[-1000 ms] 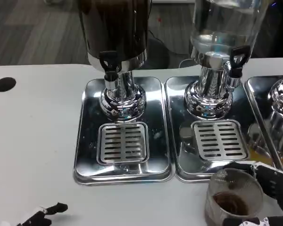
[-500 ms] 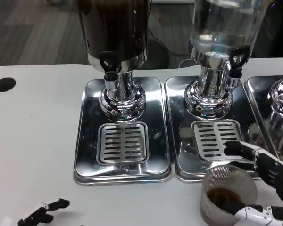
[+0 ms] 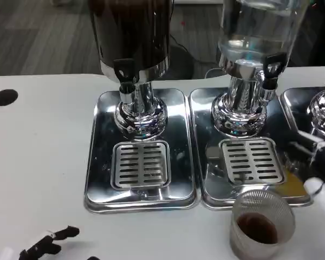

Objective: Grasp the cup under the faucet to collect the drink, then remove the cup.

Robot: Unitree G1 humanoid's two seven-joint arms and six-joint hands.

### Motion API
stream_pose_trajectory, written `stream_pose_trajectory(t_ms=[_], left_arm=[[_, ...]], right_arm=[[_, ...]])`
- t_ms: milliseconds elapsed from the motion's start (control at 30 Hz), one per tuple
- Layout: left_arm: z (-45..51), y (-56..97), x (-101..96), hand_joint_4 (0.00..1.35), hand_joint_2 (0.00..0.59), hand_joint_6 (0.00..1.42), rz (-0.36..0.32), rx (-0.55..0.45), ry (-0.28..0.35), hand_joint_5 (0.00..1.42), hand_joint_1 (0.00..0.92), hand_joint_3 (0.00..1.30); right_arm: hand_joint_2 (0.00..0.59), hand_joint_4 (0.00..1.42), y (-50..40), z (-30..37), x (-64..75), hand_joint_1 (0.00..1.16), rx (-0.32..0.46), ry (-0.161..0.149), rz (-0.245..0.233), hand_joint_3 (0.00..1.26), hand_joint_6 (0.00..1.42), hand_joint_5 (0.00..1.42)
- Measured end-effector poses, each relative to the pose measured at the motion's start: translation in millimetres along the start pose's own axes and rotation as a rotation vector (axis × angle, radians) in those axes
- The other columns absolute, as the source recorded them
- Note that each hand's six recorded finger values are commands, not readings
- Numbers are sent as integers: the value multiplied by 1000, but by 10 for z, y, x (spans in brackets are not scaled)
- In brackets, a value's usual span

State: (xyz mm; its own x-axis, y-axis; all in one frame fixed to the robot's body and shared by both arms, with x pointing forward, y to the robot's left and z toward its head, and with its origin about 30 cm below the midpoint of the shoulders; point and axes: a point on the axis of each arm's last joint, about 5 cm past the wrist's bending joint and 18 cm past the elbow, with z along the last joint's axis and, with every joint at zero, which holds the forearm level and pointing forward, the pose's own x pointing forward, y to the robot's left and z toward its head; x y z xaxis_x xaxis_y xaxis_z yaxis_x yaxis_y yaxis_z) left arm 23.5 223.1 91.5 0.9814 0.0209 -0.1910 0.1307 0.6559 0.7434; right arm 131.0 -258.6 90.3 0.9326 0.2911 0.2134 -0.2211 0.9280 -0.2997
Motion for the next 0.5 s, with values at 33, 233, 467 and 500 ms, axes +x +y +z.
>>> stream_pose_trajectory(t_ms=[33,233,467,500], left_arm=[[-1,-1,4,260,106,552,1,0,-1,315,0,317],[16,-5,31,227,115,526,9,-5,-34,284,0,295],[23,-9,20,136,143,450,79,26,-96,182,0,231],[23,-13,19,122,144,437,86,33,-102,169,0,228]], right_arm=[[586,82,-41,14,36,382,-26,5,-5,228,69,132],[586,55,-130,89,217,383,-365,55,10,191,29,100],[586,70,-89,47,248,416,-610,99,15,190,26,97],[586,68,-81,42,242,423,-625,100,11,190,12,96]])
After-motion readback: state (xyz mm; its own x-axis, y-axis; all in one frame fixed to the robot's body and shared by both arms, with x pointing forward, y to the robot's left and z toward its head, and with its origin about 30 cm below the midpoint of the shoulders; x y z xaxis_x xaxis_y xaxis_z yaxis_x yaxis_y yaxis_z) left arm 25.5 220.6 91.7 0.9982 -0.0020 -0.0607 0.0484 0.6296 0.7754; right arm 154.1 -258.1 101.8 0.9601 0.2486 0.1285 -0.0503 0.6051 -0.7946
